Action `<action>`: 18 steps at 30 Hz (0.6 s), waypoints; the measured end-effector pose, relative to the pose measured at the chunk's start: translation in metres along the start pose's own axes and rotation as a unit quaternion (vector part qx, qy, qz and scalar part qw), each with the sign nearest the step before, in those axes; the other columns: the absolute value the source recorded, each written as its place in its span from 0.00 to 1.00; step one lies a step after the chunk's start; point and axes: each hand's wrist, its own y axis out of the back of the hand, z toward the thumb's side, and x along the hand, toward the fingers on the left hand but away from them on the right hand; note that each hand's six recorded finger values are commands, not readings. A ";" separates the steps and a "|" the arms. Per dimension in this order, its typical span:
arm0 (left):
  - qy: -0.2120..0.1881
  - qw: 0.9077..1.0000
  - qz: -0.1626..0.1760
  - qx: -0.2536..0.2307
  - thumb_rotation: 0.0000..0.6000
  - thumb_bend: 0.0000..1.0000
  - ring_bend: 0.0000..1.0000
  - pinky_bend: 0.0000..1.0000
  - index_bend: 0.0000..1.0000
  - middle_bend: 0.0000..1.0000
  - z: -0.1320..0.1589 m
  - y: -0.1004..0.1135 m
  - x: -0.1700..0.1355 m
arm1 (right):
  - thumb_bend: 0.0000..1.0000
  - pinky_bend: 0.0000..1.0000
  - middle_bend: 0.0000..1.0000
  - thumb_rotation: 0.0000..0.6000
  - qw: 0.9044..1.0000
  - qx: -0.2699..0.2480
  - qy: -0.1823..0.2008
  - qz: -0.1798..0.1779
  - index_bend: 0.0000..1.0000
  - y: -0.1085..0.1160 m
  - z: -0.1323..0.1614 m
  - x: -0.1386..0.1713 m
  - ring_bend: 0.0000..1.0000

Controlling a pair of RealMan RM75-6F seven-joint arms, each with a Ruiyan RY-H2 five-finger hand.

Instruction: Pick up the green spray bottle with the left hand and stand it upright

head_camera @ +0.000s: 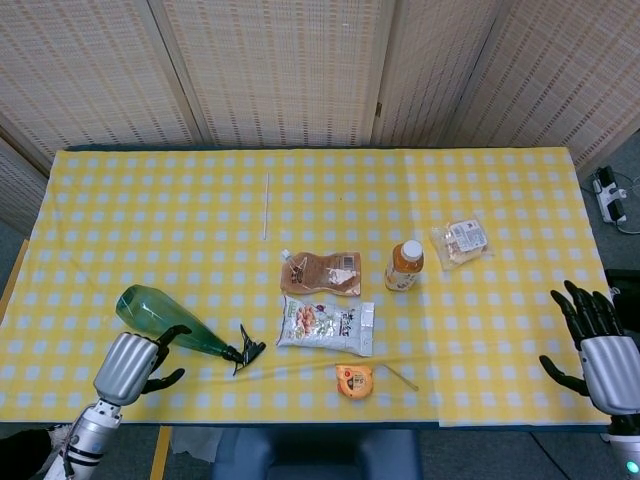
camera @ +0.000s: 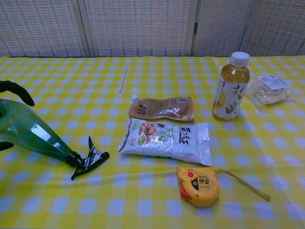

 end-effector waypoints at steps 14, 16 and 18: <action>0.019 0.992 -0.090 0.087 1.00 0.26 1.00 1.00 0.36 1.00 0.005 -0.039 0.036 | 0.27 0.00 0.00 1.00 1.000 -0.003 -0.012 -0.001 0.00 0.005 -0.006 0.001 0.00; 0.017 0.991 -0.093 0.090 1.00 0.27 1.00 1.00 0.36 1.00 0.006 -0.043 0.039 | 0.27 0.00 0.00 1.00 1.000 -0.006 -0.015 -0.006 0.00 0.007 -0.008 0.001 0.00; 0.012 0.990 -0.094 0.101 1.00 0.27 1.00 1.00 0.37 1.00 0.006 -0.047 0.043 | 0.27 0.00 0.00 1.00 1.000 -0.008 -0.020 -0.012 0.00 0.010 -0.010 0.001 0.00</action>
